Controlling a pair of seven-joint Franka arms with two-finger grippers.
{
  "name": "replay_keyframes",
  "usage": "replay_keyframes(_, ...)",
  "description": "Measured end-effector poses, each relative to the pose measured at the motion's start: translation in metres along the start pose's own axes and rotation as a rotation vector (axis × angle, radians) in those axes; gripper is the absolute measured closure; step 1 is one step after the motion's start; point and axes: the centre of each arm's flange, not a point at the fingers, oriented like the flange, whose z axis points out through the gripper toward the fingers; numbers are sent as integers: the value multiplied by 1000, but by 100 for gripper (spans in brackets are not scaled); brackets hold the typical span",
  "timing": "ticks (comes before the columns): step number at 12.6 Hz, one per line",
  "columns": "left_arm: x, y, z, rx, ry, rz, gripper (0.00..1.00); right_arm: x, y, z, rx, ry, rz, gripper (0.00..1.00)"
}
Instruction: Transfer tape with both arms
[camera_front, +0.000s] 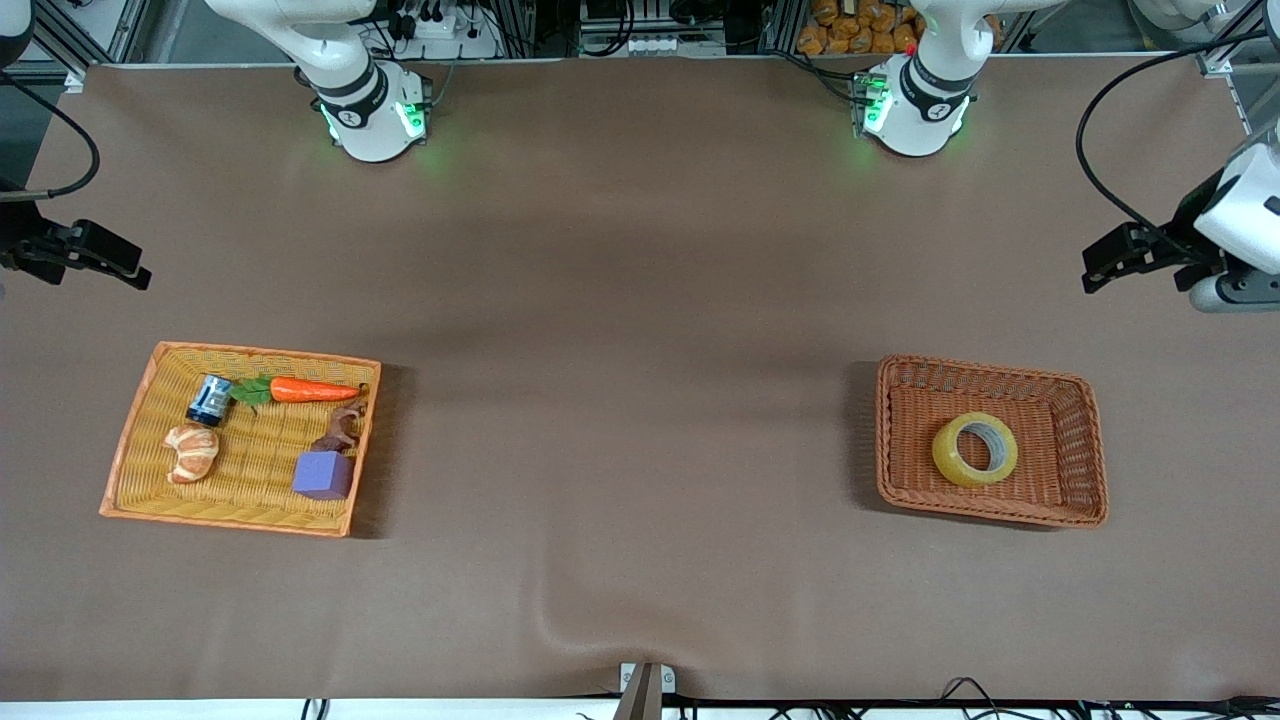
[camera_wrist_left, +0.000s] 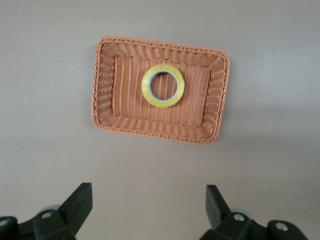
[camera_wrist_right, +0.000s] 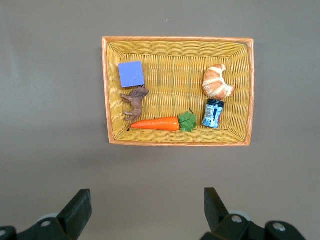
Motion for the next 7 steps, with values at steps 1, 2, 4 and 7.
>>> replay_keyframes(1,-6,1,-1,1,-4,-1,0,0,0,0,0,0,0,0)
replay_keyframes(2,-11,0,-2,2,-4,-4,0,0,0,0,0,0,0,0)
replay_keyframes(4,-17,-8,-7,2,-1,-15,0,0,0,0,0,-1,0,0)
replay_keyframes(7,-22,-2,-13,2,5,-3,0,1,0,2,0,-3,0,0)
